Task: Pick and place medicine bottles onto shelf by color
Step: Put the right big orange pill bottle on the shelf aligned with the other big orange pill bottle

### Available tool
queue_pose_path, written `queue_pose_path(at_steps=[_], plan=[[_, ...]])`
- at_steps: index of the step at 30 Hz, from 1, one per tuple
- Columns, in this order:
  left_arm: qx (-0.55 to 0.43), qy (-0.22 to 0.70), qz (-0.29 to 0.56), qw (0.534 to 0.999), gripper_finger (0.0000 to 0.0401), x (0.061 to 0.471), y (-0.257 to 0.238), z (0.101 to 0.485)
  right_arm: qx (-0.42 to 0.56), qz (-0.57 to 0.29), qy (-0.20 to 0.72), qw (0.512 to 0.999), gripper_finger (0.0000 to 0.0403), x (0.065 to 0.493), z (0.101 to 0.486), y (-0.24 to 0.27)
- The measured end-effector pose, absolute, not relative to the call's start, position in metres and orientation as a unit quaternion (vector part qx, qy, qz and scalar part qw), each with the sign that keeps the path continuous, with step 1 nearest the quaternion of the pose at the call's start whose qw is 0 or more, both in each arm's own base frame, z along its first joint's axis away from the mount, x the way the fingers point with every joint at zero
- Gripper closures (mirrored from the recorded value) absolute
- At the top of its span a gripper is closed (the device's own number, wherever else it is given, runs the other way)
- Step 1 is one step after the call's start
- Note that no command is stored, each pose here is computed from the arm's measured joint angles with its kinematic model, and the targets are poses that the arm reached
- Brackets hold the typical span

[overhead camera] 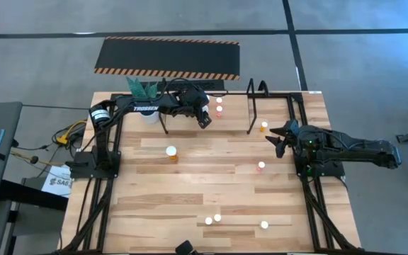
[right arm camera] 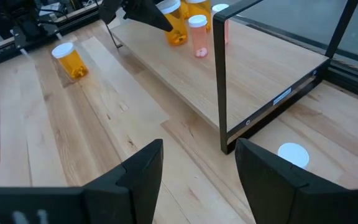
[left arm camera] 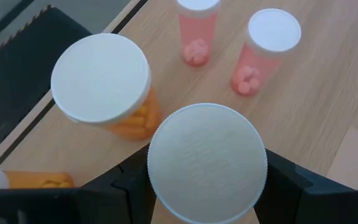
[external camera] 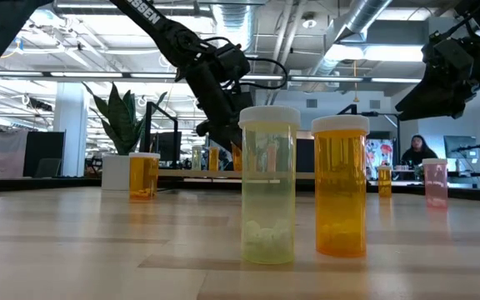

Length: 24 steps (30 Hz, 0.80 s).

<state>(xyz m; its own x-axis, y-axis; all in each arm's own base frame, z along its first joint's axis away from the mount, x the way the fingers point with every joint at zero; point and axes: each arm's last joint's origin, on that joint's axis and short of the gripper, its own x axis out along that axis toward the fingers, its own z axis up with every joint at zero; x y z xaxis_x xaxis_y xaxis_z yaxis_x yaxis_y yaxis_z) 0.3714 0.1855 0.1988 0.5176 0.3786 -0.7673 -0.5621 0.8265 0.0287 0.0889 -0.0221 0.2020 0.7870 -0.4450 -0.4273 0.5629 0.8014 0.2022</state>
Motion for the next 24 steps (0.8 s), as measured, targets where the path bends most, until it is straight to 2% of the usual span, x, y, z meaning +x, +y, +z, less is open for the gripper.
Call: queue_pose_path(at_steps=[24], plan=[[-0.101,0.409,0.272,0.865,0.0205,0.3712,0.1868,0.1992,0.162,-0.27,0.183,0.931,0.0178,0.0889,0.202,-0.0221]])
